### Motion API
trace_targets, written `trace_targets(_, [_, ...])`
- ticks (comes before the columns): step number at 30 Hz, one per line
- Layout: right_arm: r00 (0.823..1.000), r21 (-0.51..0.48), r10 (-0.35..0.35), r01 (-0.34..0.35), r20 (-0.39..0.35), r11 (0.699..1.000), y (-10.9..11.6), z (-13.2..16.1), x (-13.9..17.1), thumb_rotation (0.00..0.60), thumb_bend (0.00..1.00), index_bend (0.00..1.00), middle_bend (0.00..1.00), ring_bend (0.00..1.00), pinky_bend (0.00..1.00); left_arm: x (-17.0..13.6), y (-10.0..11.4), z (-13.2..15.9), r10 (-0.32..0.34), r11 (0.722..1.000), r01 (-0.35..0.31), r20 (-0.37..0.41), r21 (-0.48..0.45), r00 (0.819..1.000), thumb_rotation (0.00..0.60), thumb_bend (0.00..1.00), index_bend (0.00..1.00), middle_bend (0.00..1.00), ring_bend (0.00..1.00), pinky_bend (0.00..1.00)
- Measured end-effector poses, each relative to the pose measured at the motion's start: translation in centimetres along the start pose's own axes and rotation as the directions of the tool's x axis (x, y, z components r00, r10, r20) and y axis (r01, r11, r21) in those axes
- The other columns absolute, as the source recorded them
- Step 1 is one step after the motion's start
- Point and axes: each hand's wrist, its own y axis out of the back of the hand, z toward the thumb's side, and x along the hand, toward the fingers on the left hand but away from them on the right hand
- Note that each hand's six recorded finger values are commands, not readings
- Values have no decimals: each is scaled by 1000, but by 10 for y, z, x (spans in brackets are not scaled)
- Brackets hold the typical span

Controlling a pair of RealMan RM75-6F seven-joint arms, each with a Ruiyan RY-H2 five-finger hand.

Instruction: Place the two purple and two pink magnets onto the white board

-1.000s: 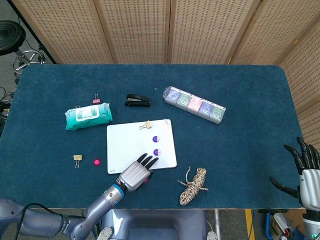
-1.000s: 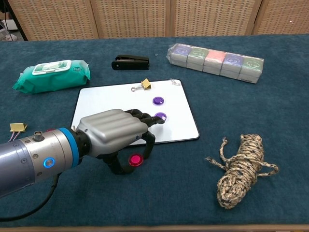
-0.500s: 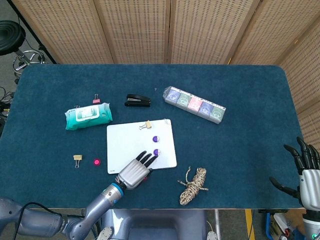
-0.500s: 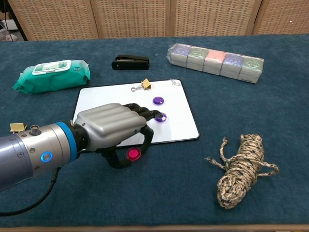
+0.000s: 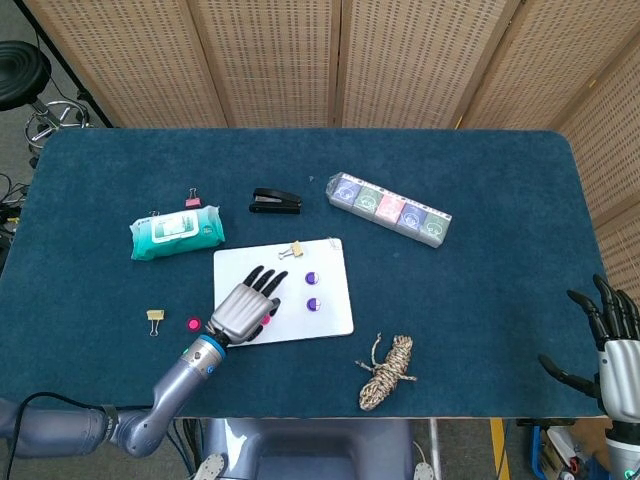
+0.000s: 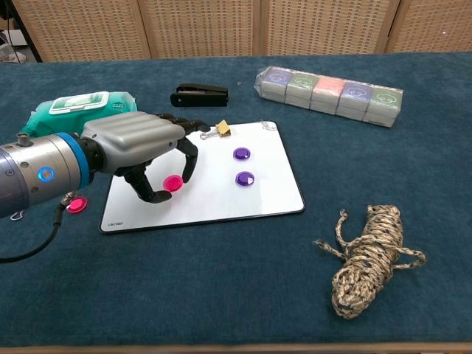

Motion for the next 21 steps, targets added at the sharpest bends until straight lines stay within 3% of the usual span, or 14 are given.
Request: trace_targets(21, [1000,3,4,-4,7,1000,-2,-1,-2,600,0,163,0,0,0,21,-11,-17,1,1000,-3,-54,-24,999,600,338,608,0,0,0])
